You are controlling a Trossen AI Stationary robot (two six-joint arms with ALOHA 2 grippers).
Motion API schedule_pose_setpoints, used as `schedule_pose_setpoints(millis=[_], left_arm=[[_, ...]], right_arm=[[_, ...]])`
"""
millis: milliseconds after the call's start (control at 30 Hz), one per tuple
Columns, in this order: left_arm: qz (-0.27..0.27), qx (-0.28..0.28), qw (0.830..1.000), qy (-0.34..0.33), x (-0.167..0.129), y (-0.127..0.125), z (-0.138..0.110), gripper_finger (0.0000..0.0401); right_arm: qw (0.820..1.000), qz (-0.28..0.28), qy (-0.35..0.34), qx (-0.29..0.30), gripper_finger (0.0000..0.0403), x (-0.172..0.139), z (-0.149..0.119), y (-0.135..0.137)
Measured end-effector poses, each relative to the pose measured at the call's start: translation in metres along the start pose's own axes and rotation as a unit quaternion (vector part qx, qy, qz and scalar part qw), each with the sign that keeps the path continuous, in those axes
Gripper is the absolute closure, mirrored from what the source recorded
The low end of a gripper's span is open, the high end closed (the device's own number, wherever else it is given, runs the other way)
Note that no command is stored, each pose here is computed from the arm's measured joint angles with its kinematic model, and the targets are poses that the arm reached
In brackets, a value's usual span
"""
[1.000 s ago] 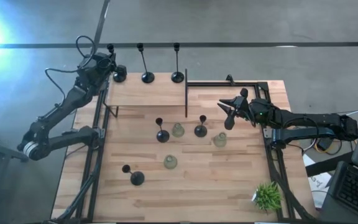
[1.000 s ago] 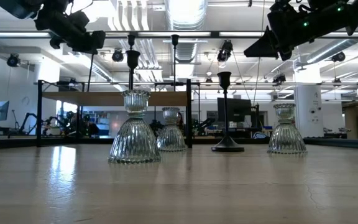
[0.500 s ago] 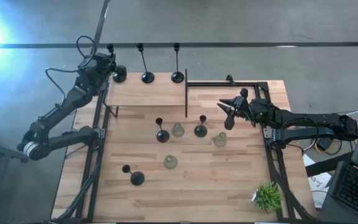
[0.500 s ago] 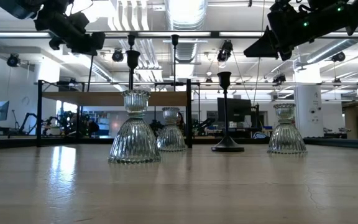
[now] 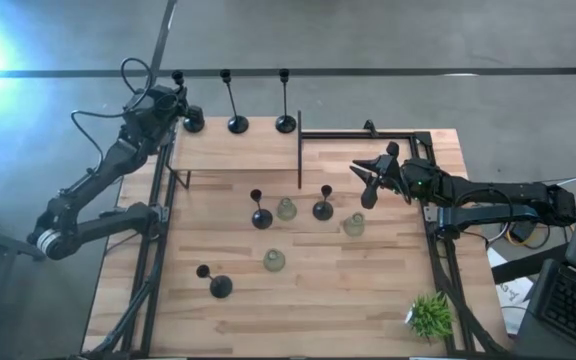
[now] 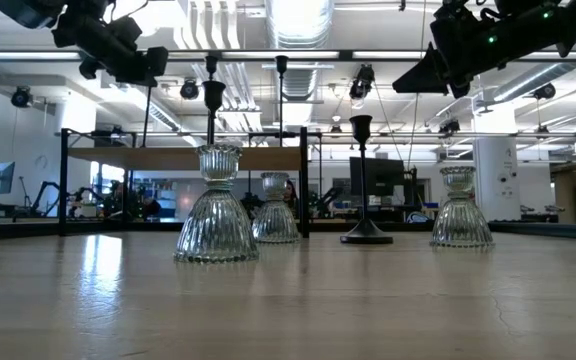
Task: Pick & Place candle stick holders
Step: Put the large black candle holder on the shelf
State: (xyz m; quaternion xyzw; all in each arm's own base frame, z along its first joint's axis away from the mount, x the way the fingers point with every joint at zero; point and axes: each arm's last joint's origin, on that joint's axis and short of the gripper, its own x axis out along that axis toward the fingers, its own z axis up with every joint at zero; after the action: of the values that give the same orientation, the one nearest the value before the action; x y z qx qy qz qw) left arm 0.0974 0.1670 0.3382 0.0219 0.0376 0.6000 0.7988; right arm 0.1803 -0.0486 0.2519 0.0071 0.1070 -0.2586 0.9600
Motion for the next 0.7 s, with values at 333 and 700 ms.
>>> schedule_pose_setpoints(millis=[333, 700], left_arm=[[-0.007, 0.008, 1.000, 0.014, -0.0008, 0.0002, 0.0042, 0.0385], [-0.007, 0.011, 1.000, 0.015, -0.0006, 0.0001, 0.0039, 0.0384]], right_arm=[[1.000, 0.000, 0.007, 0.008, 0.0316, 0.0000, -0.0015, 0.0000], [1.000, 0.000, 0.007, 0.010, 0.0321, 0.0000, -0.0015, 0.0000]])
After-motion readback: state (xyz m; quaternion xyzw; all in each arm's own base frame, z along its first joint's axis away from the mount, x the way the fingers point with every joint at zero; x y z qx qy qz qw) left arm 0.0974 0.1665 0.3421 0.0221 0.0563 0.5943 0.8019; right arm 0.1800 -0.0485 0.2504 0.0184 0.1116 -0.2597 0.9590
